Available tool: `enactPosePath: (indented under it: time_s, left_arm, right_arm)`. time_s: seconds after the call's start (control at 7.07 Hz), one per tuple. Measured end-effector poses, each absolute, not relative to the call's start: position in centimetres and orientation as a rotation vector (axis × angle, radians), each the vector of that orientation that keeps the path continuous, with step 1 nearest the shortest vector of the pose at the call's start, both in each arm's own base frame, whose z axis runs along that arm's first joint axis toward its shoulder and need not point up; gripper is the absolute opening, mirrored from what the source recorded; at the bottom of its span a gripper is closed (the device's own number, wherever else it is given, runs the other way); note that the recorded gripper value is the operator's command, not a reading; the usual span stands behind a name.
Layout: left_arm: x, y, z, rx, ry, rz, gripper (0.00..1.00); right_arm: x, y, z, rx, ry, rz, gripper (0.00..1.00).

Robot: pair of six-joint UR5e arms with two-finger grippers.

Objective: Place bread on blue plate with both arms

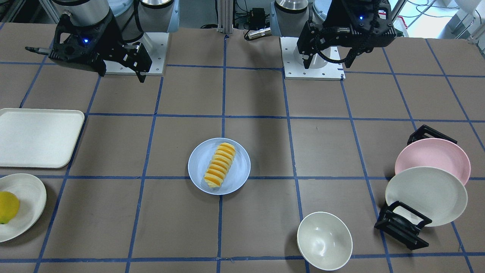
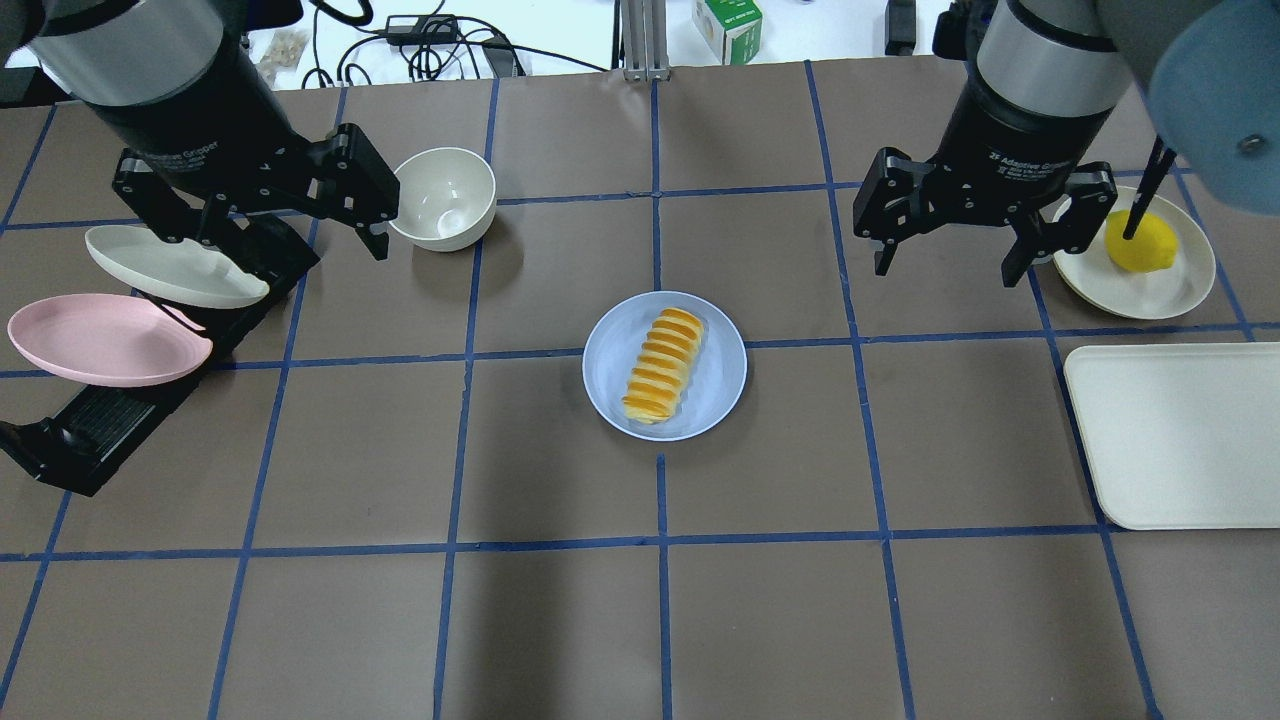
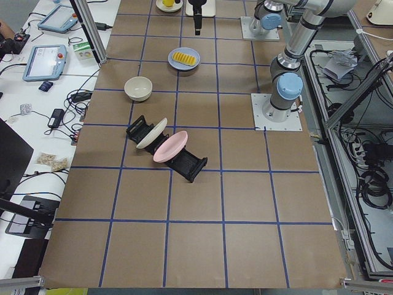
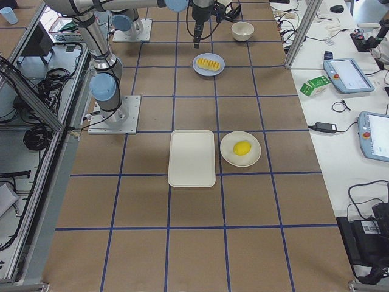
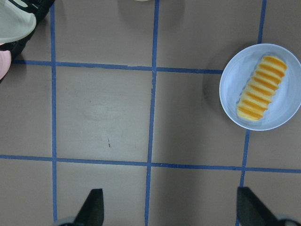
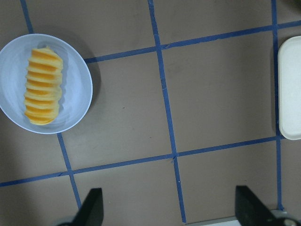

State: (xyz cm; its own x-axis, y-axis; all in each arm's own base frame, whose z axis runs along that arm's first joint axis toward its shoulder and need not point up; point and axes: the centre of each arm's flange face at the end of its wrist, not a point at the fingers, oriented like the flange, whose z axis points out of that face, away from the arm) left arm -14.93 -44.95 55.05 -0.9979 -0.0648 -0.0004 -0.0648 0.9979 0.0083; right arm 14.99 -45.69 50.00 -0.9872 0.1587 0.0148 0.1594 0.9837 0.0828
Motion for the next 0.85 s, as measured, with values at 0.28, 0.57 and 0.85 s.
enactPosePath:
  time_s: [0.28, 0.57, 0.85]
  left_arm:
    - [-14.9, -45.0, 55.0, -0.101, 3.139, 0.014, 1.00]
    - [-14.8, -44.9, 55.3, -0.106, 3.139, 0.005, 1.00]
    - [-14.7, -44.8, 56.0, -0.106, 3.137, -0.018, 1.00]
  right_arm:
    - [14.5, -45.7, 49.6, -0.247, -3.116, -0.138, 1.00]
    - [14.0, -45.9, 49.5, -0.212, -3.120, -0.137, 1.00]
    - [13.6, -45.9, 49.6, -0.203, -3.123, -0.137, 1.00]
